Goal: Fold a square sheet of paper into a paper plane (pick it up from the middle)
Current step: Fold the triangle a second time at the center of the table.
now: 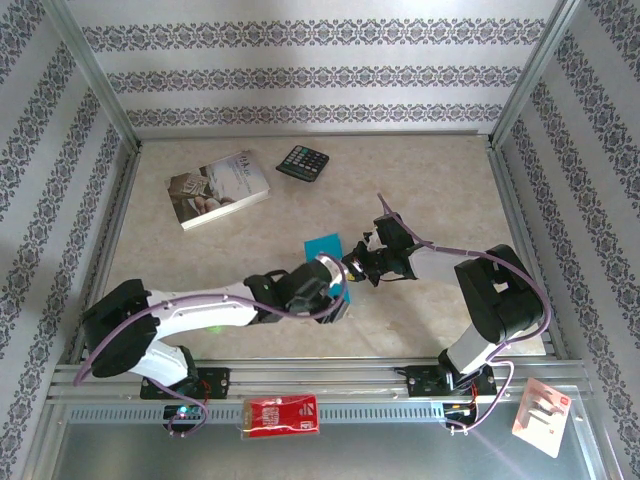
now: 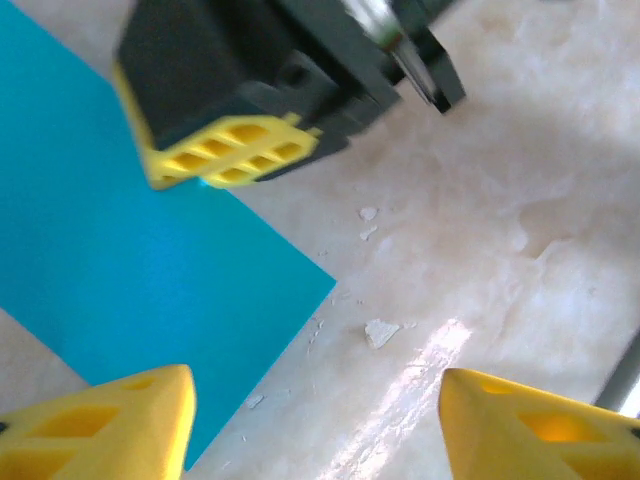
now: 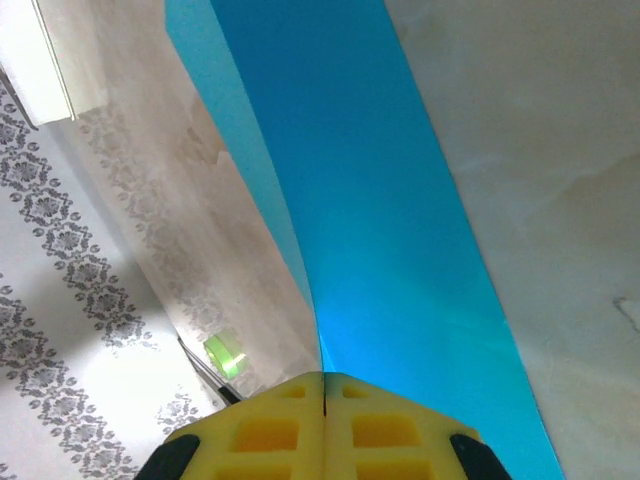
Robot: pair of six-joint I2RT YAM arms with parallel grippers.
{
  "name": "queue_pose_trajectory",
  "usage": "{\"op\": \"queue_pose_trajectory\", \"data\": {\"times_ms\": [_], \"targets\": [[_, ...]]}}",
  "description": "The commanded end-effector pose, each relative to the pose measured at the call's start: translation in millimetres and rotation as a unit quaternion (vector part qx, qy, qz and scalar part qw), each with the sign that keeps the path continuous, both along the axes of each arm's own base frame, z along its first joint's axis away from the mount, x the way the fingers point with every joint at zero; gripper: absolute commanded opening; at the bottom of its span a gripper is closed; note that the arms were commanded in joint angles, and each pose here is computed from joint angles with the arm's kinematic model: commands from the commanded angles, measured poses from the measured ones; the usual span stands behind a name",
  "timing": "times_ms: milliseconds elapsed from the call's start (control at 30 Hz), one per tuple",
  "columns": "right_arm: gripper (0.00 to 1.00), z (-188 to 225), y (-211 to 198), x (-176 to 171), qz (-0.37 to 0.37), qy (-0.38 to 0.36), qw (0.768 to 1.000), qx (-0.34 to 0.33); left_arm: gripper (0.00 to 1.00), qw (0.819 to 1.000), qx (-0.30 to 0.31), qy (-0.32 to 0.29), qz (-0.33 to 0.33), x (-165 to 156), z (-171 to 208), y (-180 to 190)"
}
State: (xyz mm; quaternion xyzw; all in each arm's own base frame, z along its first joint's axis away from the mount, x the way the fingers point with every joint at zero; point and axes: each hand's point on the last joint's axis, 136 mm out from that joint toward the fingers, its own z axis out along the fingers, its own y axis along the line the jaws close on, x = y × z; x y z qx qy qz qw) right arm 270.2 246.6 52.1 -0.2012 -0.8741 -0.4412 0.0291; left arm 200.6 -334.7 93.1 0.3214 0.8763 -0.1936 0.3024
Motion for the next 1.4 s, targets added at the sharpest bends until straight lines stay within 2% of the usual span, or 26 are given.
{"op": "queue_pose_trajectory", "data": {"times_ms": [0, 233, 400, 500, 633, 1100, 1367], "targets": [[0.04, 1, 3, -2, -0.008, 0.010, 1.000, 0.004, 0.71, 0.991, 0.088, -0.105, -0.001, 15, -4, 2], [0.04, -5, 4, -3, -0.006, 0.014, 1.000, 0.005, 0.74, 0.978, 0.143, -0.152, 0.008, 28, -13, -5], [0.04, -8, 4, -3, -0.006, 0.017, 1.000, 0.005, 0.68, 0.975, 0.155, -0.161, 0.005, 32, -17, -8], [0.04, -10, 3, -3, -0.007, 0.018, 1.000, 0.005, 0.59, 0.975, 0.151, -0.160, 0.004, 32, -17, -10], [0.04, -12, 1, -3, -0.009, 0.018, 1.000, 0.002, 0.40, 0.977, 0.145, -0.156, -0.002, 30, -16, -12], [0.06, -13, -3, -2, -0.015, 0.018, 1.000, -0.001, 0.00, 0.984, 0.118, -0.137, 0.004, 28, -17, -13], [0.09, -6, -6, 1, -0.020, 0.007, 1.000, 0.002, 0.00, 0.996, 0.036, -0.077, -0.001, 27, -13, -11]]}}
